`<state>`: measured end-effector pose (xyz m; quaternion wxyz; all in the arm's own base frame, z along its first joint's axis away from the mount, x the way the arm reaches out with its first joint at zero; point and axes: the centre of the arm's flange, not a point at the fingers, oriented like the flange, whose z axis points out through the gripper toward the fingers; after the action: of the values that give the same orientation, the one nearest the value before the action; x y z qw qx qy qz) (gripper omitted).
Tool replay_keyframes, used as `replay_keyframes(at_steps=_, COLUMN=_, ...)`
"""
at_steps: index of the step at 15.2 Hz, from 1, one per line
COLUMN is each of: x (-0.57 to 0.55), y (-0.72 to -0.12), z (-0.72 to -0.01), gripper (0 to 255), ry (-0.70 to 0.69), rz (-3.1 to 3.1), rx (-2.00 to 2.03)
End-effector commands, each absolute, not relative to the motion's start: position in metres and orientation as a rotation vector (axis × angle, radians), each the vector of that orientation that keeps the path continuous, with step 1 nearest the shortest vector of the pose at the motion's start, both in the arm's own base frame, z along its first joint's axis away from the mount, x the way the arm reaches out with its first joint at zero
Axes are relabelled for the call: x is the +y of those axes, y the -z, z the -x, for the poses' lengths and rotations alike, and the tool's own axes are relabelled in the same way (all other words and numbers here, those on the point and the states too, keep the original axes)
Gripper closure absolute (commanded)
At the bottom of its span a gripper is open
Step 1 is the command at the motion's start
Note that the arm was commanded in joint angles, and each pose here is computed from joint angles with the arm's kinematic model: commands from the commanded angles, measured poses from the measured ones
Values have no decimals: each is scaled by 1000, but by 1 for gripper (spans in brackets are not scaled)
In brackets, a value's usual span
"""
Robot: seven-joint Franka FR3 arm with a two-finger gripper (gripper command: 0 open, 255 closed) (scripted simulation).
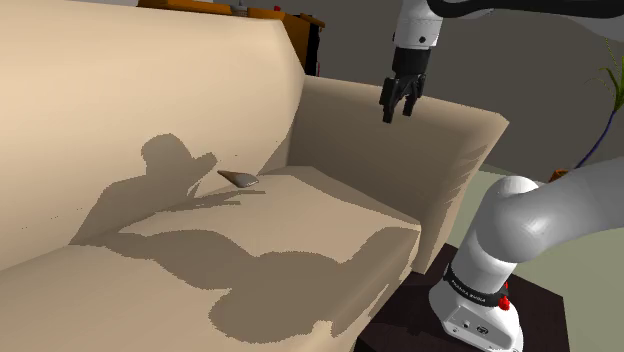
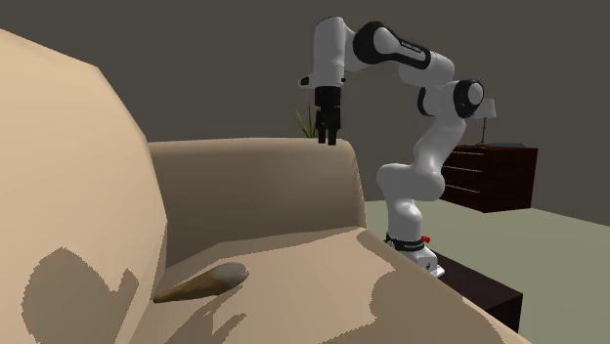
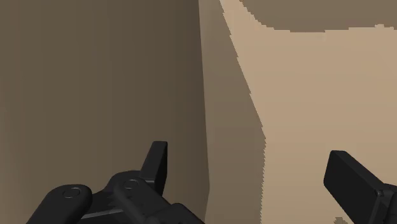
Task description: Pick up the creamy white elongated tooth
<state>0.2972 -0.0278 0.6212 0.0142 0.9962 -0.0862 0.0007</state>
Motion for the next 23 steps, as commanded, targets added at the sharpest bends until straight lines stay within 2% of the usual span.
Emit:
replay_keyframes(at_steps=1, x=-28, y=-621, z=-297, gripper=0, ry=-2, rz=-3102, rx=-268)
replay_keyframes(at_steps=23, x=124, y=-513, z=-538, gripper=0, ry=132, rz=-3058, rx=-122)
